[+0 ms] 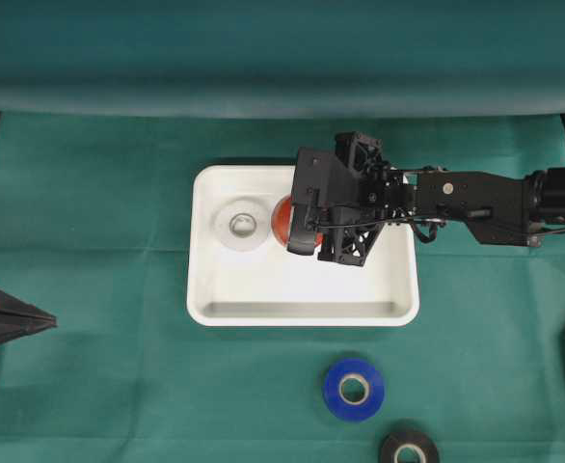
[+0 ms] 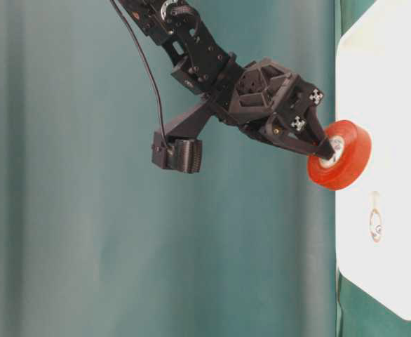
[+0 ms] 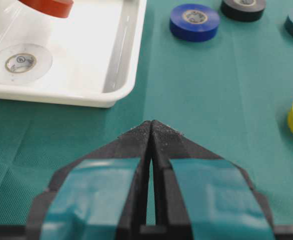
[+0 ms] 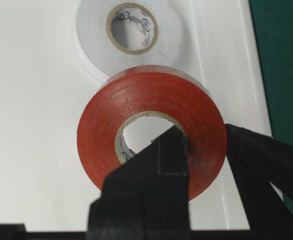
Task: Put the tape into the white case with the right arm.
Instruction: 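Carry the red tape roll into the tray beside the white roll, release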
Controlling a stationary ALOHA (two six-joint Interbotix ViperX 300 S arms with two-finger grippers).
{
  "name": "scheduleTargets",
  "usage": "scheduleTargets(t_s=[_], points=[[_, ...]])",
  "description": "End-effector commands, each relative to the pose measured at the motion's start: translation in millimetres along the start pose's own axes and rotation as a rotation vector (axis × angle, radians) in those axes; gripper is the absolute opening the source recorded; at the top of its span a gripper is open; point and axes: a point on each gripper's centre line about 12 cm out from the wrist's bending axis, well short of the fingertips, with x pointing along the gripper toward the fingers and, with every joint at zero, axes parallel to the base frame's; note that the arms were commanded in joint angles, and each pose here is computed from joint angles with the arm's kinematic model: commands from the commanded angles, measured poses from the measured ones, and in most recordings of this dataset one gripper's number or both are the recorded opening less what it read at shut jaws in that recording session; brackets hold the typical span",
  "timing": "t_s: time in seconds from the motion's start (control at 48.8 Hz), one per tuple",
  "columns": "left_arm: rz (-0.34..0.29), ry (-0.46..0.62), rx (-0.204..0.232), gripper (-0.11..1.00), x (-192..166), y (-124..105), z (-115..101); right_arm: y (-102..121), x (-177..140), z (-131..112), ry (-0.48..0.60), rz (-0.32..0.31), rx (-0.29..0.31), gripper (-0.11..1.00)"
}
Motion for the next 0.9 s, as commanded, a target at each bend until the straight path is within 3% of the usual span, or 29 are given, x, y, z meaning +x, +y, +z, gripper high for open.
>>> scheduleTargets(t_s=[0.0,0.308,0.39,0.574,0.882], points=[[0.003,-0.008,-0.001,0.00,0.3,0.2,4.1,-1.6,-4.3,8.5,-0.029,-0.003,-0.001,0.01],[0.003,-0.008,-0.001,0.00,0.4,0.3,3.7,-6.0,2.7,1.7,-0.004,-0.010,0.006,0.04],[0.003,-0.006,-0.001,0.00,0.4,0.3,3.5,-6.7,3.8,0.6,0.001,-0.013,-0.003,0.20],[0.001,-0.006,0.000,0.00,0.4,0.1,3.5,-6.9,4.3,0.5,0.000,-0.015,-0.013,0.71],[0.003,-0.008,-0.001,0.00,0.4,0.3,3.7,-5.7,4.2,-2.8,0.009,-0.013,-0.013,0.70]])
